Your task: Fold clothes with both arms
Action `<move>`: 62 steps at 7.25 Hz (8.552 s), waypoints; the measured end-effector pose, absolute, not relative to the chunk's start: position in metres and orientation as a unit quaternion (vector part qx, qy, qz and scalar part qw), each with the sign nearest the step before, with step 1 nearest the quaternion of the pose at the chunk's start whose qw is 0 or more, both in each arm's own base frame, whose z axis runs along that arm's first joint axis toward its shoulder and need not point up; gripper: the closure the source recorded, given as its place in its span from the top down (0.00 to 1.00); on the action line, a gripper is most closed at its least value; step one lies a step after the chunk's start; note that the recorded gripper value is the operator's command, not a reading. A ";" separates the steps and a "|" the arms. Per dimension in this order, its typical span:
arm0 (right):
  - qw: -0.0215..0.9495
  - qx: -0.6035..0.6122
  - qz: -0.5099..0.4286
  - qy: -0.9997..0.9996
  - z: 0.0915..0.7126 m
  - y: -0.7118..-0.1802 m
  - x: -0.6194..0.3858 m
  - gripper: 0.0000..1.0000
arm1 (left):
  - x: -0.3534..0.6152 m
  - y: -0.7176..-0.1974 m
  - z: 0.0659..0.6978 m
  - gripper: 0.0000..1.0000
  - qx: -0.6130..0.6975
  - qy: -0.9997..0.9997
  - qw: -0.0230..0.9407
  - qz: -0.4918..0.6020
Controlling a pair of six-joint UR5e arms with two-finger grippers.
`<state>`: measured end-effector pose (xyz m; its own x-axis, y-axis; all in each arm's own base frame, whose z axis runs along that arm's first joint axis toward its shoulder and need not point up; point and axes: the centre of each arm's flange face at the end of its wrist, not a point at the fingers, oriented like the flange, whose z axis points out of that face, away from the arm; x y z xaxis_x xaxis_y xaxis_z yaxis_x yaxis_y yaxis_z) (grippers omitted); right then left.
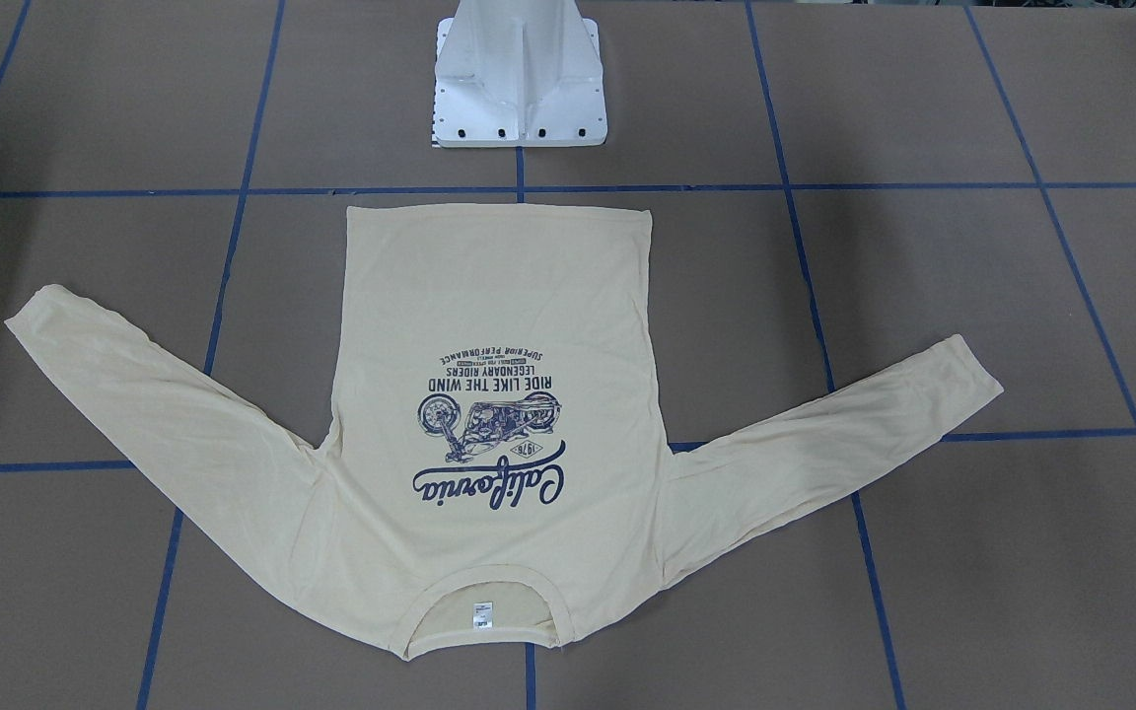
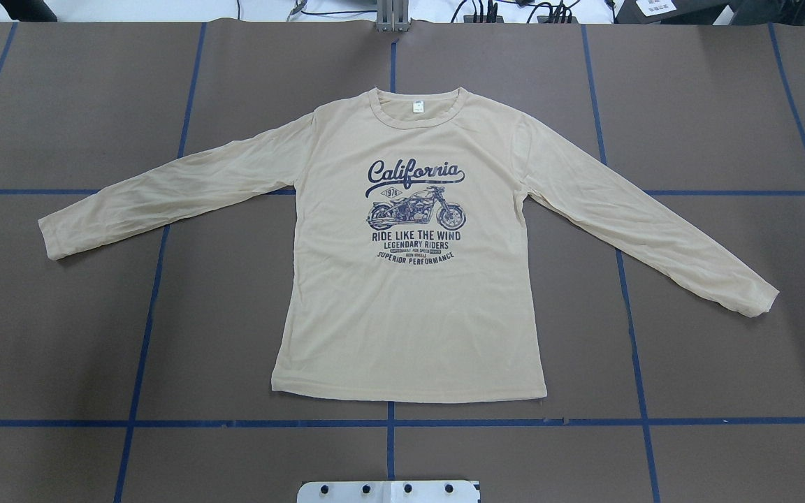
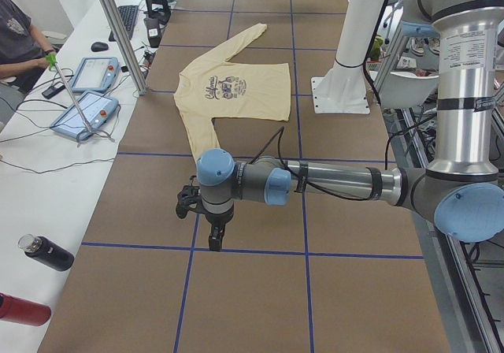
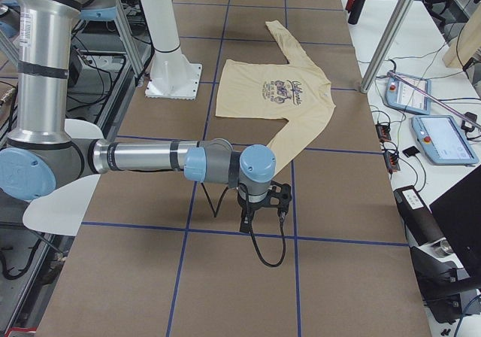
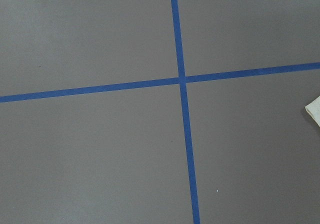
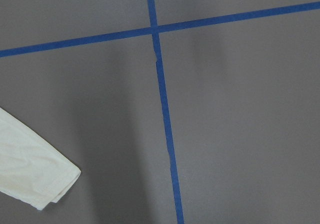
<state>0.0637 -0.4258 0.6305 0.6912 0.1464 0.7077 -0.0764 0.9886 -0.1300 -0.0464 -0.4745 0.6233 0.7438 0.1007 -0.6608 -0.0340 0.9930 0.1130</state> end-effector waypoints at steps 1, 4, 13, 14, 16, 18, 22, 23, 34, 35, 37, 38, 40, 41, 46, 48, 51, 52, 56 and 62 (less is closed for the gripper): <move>0.919 -0.043 0.061 -0.388 0.628 -0.427 0.064 1.00 | -0.046 -0.475 0.623 1.00 0.047 0.356 0.933 0.036; 0.918 -0.040 0.063 -0.390 0.623 -0.431 0.064 1.00 | -0.046 -0.478 0.613 1.00 0.060 0.355 0.932 0.041; 0.900 0.077 -0.071 -0.423 0.587 -0.469 -0.046 0.99 | -0.029 -0.524 0.540 1.00 0.155 0.391 0.903 0.091; 0.899 0.079 -0.061 -0.427 0.592 -0.456 -0.062 0.99 | -0.027 -0.525 0.539 1.00 0.156 0.392 0.902 0.094; 0.901 0.078 -0.025 -0.427 0.590 -0.430 -0.115 0.99 | -0.025 -0.523 0.545 1.00 0.161 0.389 0.902 0.100; 0.913 0.062 0.015 -0.403 0.586 -0.414 -0.175 0.99 | -0.025 -0.517 0.551 1.00 0.173 0.389 0.899 0.104; 0.919 0.031 0.028 -0.393 0.597 -0.394 -0.199 0.99 | -0.025 -0.515 0.553 1.00 0.176 0.390 0.898 0.105; 0.920 0.025 0.026 -0.390 0.602 -0.392 -0.201 0.99 | -0.025 -0.515 0.553 1.00 0.176 0.391 0.897 0.105; 0.923 -0.013 0.015 -0.385 0.628 -0.384 -0.215 0.69 | -0.025 -0.515 0.548 1.00 0.179 0.393 0.896 0.104; 0.921 -0.018 0.013 -0.390 0.628 -0.383 -0.216 0.71 | -0.025 -0.515 0.548 1.00 0.178 0.393 0.896 0.103; 0.920 -0.024 0.013 -0.391 0.629 -0.381 -0.214 0.69 | -0.025 -0.515 0.547 1.00 0.179 0.394 0.896 0.103; 0.920 -0.024 0.013 -0.391 0.630 -0.380 -0.214 0.66 | -0.024 -0.515 0.547 1.00 0.179 0.394 0.896 0.103; 0.920 -0.024 0.012 -0.391 0.629 -0.381 -0.215 0.41 | -0.025 -0.515 0.546 1.00 0.179 0.394 0.896 0.103; 0.920 -0.024 0.012 -0.391 0.629 -0.381 -0.216 0.17 | -0.025 -0.515 0.547 1.00 0.179 0.394 0.896 0.103; 0.918 -0.016 0.013 -0.396 0.621 -0.383 -0.214 0.00 | -0.025 -0.516 0.549 1.00 0.177 0.394 0.896 0.102; 0.911 0.007 0.016 -0.412 0.596 -0.389 -0.204 0.00 | -0.025 -0.516 0.548 1.00 0.178 0.394 0.896 0.101; 0.882 0.051 0.015 -0.469 0.523 -0.406 -0.180 0.00 | -0.024 -0.520 0.545 1.00 0.175 0.396 0.897 0.093; 0.865 0.068 0.009 -0.497 0.491 -0.421 -0.173 0.00 | -0.024 -0.521 0.544 1.00 0.174 0.397 0.897 0.089; 0.801 0.106 -0.041 -0.588 0.375 -0.475 -0.155 0.00 | -0.024 -0.521 0.542 1.00 0.168 0.400 0.898 0.073; 0.797 0.131 -0.108 -0.580 0.131 -0.593 -0.376 0.00 | -0.024 -0.526 0.547 1.00 0.162 0.400 0.900 0.069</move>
